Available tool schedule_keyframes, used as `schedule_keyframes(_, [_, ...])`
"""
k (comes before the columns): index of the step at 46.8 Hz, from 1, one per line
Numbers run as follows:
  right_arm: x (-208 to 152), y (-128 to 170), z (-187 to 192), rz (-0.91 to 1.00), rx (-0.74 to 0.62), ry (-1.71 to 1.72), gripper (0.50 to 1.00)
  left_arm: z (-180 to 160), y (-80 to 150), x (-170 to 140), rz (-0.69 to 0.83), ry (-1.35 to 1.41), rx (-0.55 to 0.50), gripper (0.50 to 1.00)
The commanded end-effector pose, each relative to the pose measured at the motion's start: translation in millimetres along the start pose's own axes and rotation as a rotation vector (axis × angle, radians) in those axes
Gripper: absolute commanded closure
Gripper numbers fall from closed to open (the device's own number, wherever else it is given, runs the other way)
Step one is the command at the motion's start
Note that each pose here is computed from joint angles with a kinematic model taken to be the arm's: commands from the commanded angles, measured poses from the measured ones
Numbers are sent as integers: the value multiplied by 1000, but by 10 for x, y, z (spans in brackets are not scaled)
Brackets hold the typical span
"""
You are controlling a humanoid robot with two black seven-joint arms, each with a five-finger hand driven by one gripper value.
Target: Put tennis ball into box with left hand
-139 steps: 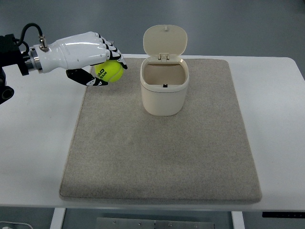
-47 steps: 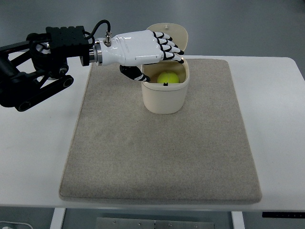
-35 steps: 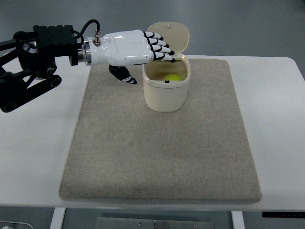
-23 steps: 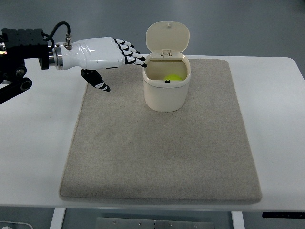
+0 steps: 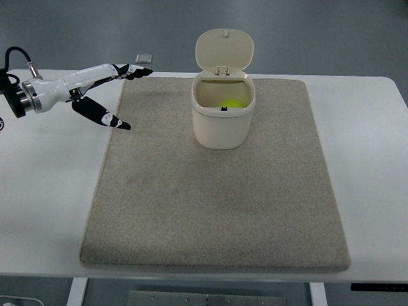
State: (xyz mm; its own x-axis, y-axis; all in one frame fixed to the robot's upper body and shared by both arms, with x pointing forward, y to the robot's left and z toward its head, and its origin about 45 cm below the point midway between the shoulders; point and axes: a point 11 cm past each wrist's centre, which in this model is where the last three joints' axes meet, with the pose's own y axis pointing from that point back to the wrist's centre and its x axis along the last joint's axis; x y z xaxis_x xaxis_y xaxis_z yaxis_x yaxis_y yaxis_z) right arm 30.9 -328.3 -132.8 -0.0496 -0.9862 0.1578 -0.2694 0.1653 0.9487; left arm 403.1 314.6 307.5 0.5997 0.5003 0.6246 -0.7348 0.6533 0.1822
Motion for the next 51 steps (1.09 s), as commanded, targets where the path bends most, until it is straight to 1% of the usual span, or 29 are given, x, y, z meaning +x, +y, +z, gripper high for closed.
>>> schedule_keyframes(1, [0, 0, 0, 0, 0, 0, 562, -72, 100, 73, -7, 172, 3, 508])
schedule_keyframes(9, [0, 0, 0, 0, 0, 0, 562, -294, 264, 281, 17, 426, 1, 508])
schedule_keyframes(14, [0, 0, 0, 0, 0, 0, 562, -344, 343, 355, 20, 542, -30, 508])
schedule_keyframes(16, [0, 0, 0, 0, 0, 0, 562, -375, 373, 400, 47, 565, -34, 508])
schedule_keyframes(24, [0, 0, 0, 0, 0, 0, 562, -432, 331, 449, 115, 659, -74, 508])
schedule_keyframes(31, [0, 0, 0, 0, 0, 0, 562, -484, 374, 545, 190, 740, -107, 508])
schedule_keyframes(37, [0, 0, 0, 0, 0, 0, 562, -552, 350, 505, 217, 827, -105, 508])
schedule_keyframes(42, [0, 0, 0, 0, 0, 0, 562, -633, 330, 422, 227, 917, -84, 506])
schedule_keyframes(51, [0, 0, 0, 0, 0, 0, 562, -679, 198, 271, 197, 1034, -45, 506])
